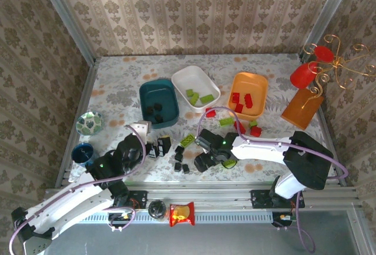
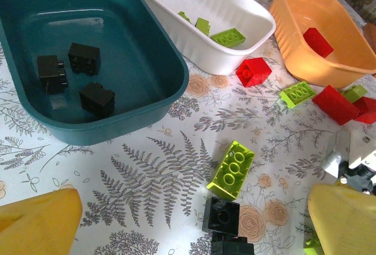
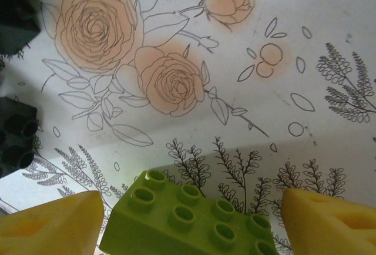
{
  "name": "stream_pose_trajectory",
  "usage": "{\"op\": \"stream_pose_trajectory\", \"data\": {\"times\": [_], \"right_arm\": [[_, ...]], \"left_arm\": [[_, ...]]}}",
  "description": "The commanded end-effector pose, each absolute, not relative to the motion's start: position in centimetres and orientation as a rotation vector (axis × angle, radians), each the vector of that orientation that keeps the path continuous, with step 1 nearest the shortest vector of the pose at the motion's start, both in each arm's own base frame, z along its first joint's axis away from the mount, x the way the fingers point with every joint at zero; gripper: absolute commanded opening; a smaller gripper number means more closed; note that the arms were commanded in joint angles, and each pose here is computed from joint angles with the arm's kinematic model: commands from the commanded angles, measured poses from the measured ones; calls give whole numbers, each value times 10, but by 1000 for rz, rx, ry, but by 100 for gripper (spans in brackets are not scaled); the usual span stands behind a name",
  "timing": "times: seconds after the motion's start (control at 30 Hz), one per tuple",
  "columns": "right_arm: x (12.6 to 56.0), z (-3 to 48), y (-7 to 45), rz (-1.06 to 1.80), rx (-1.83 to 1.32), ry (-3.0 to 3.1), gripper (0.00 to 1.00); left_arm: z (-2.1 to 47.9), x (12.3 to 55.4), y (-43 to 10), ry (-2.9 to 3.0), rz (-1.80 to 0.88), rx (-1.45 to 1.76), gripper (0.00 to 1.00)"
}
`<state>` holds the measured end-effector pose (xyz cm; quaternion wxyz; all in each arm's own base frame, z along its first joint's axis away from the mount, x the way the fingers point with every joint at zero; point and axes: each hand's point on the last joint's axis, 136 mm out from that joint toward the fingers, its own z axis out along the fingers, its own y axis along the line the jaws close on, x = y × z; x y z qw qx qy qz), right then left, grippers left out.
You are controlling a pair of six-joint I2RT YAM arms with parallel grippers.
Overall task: Sort the legos into containers by color
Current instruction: Pick up the lego from the bottom-center of the table.
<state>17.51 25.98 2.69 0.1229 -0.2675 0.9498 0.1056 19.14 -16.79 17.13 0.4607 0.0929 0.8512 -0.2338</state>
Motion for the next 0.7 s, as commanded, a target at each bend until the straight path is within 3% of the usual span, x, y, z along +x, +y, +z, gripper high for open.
{"op": "stream_pose_trajectory", "data": {"times": [0.0,0.33,0.67], "right_arm": [[175,27,255,240,-823,2767,82],[162,15,254,211,-906,2789,86],[168,28,261,280,-872,2735,53]], "left_arm": [[166,193,-167,2099,-577,208,100],[163,192,-167,2111,-575,204,100],[164,193,-166,2112,-576,201,100]]}}
